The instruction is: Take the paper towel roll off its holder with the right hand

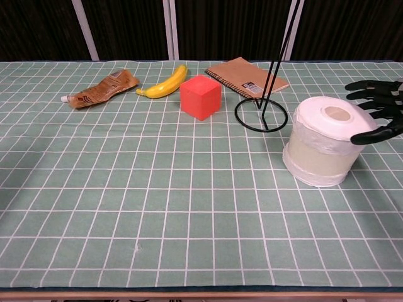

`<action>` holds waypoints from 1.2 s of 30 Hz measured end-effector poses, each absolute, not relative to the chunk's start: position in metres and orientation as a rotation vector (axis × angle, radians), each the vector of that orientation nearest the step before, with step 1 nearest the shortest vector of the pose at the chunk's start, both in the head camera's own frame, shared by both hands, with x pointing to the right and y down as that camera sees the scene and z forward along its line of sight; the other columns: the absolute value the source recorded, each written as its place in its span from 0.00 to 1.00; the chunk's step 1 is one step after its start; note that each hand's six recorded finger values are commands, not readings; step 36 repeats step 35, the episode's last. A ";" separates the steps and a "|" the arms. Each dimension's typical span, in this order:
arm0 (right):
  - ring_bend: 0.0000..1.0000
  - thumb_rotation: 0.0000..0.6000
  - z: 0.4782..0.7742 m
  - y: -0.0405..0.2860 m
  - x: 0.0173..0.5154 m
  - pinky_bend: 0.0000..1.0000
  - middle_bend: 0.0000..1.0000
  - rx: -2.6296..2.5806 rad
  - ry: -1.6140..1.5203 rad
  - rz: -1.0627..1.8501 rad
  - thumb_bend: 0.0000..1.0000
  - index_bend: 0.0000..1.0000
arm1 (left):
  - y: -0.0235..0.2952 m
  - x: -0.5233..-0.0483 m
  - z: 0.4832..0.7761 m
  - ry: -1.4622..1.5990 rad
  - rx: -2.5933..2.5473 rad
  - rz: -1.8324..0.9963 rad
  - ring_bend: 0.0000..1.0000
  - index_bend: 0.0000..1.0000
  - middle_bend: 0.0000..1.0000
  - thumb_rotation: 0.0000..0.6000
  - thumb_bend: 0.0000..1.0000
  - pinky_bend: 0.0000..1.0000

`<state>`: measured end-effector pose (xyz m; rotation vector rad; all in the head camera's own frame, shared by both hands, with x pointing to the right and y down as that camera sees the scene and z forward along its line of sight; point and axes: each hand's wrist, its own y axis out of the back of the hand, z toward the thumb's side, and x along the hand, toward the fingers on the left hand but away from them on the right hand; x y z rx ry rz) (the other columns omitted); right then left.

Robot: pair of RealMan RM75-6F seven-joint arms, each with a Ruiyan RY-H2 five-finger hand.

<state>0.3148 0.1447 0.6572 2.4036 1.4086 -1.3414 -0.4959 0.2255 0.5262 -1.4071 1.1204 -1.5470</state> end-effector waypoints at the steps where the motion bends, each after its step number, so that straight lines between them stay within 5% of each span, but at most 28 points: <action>1: 0.00 1.00 0.652 0.145 0.319 0.00 0.00 2.406 1.406 -1.350 0.01 0.00 | 0.226 -0.496 0.526 1.120 -1.407 -1.546 0.00 0.10 0.00 1.00 0.22 0.03; 9: 0.00 1.00 0.604 0.149 0.365 0.00 0.00 2.417 1.543 -1.420 0.00 0.00 | 0.225 -0.497 0.525 1.129 -1.401 -1.546 0.00 0.10 0.00 1.00 0.22 0.03; 19: 0.00 1.00 0.556 0.203 0.410 0.00 0.00 2.571 1.647 -1.802 0.00 0.00 | 0.225 -0.497 0.526 1.126 -1.410 -1.548 0.00 0.09 0.00 1.00 0.22 0.03; 29: 0.00 1.00 0.538 0.220 0.421 0.00 0.00 2.726 1.789 -2.436 0.00 0.00 | 0.225 -0.497 0.532 1.098 -1.431 -1.560 0.00 0.09 0.00 1.00 0.22 0.03; 36: 0.00 1.00 0.542 0.226 0.423 0.00 0.00 2.730 1.795 -2.474 0.00 0.00 | 0.224 -0.492 0.534 1.083 -1.440 -1.540 0.00 0.09 0.00 1.00 0.22 0.03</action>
